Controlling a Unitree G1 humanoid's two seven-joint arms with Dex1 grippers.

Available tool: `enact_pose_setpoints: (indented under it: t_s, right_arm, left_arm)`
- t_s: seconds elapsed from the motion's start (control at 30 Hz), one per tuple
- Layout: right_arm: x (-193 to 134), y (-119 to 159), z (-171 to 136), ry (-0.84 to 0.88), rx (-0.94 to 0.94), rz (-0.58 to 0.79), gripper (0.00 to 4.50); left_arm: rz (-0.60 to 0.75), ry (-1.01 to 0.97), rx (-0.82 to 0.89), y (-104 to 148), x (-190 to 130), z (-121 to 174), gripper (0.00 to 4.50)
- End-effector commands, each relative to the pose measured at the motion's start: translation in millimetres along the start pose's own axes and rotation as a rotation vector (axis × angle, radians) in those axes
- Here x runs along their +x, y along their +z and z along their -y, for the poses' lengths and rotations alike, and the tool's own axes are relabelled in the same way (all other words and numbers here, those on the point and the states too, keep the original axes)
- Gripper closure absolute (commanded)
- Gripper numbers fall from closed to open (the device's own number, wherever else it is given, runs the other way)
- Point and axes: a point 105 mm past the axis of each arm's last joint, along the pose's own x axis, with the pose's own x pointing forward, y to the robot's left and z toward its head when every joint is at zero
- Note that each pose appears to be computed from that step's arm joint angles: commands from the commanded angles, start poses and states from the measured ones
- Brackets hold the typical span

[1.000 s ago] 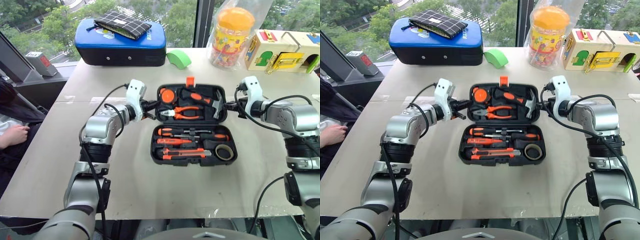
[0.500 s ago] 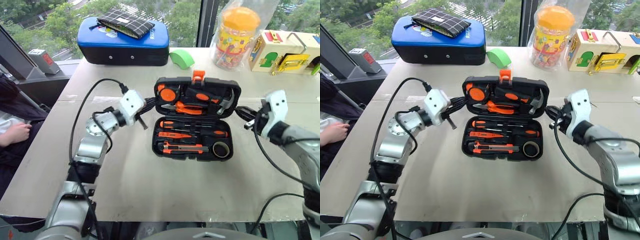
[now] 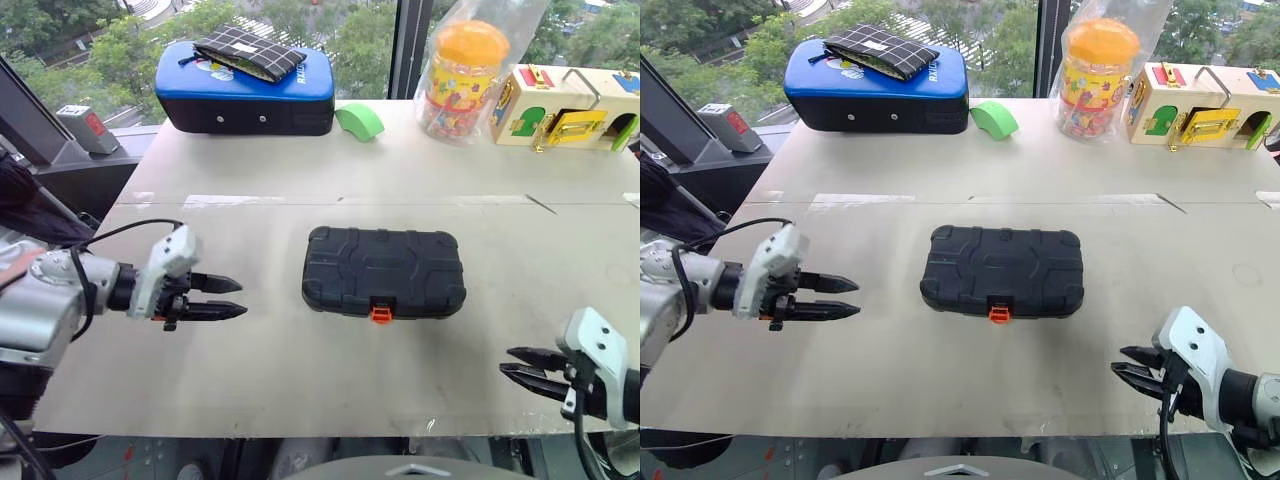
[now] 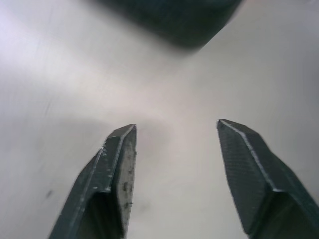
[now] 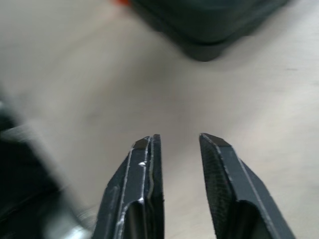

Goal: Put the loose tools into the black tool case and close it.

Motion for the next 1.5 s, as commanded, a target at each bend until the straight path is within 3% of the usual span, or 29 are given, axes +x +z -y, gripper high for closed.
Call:
enact_pose_setpoints:
  t_s: [0.03, 0.17, 0.47, 0.67, 0.83, 1.07, 1.23, 1.33, 1.5]
  right_arm:
    - [16.4, 15.1, -15.6, 0.1, -0.037, 0.069, 4.5]
    - [40.4, 17.5, -5.9, 0.067, -0.04, 0.063, 4.5]
    - [93.3, 37.8, 38.1, -0.22, 0.075, 0.124, 4.5]
    - [90.2, 88.1, 84.7, -0.415, 0.216, 0.294, 4.5]
    - [98.7, 103.7, 109.4, -0.467, 0.187, 0.277, 4.5]
    - [89.8, 77.4, 81.4, -0.288, 0.144, 0.147, 4.5]
    - [91.7, 71.1, 47.9, -0.191, 0.162, 0.151, 4.5]
    - [99.2, 74.1, 40.8, -0.192, 0.174, 0.176, 4.5]
    - [110.9, 77.7, 36.1, -0.2, 0.198, 0.201, 4.5]
  left_arm:
    - [0.108, -0.187, -0.018, 37.2, 5.7, 32.7, 3.07]
    - [0.087, -0.225, 0.049, 43.5, 20.3, 44.3, 4.43]
    - [0.064, -0.195, 0.196, 48.6, 45.0, 49.7, 4.43]
    - [0.087, -0.179, 0.182, 52.5, 53.8, 50.1, 4.43]
    - [0.149, -0.116, 0.195, 67.7, 65.4, 35.7, 4.43]
    - [0.167, -0.004, 0.276, 89.9, 105.3, -1.5, 4.43]
    - [0.03, 0.011, 0.327, 67.9, 134.5, -24.8, 4.43]
    - [-0.086, 0.015, 0.369, 43.8, 140.5, -37.1, 4.43]
    - [-0.155, 0.002, 0.404, 26.5, 142.8, -43.0, 4.43]
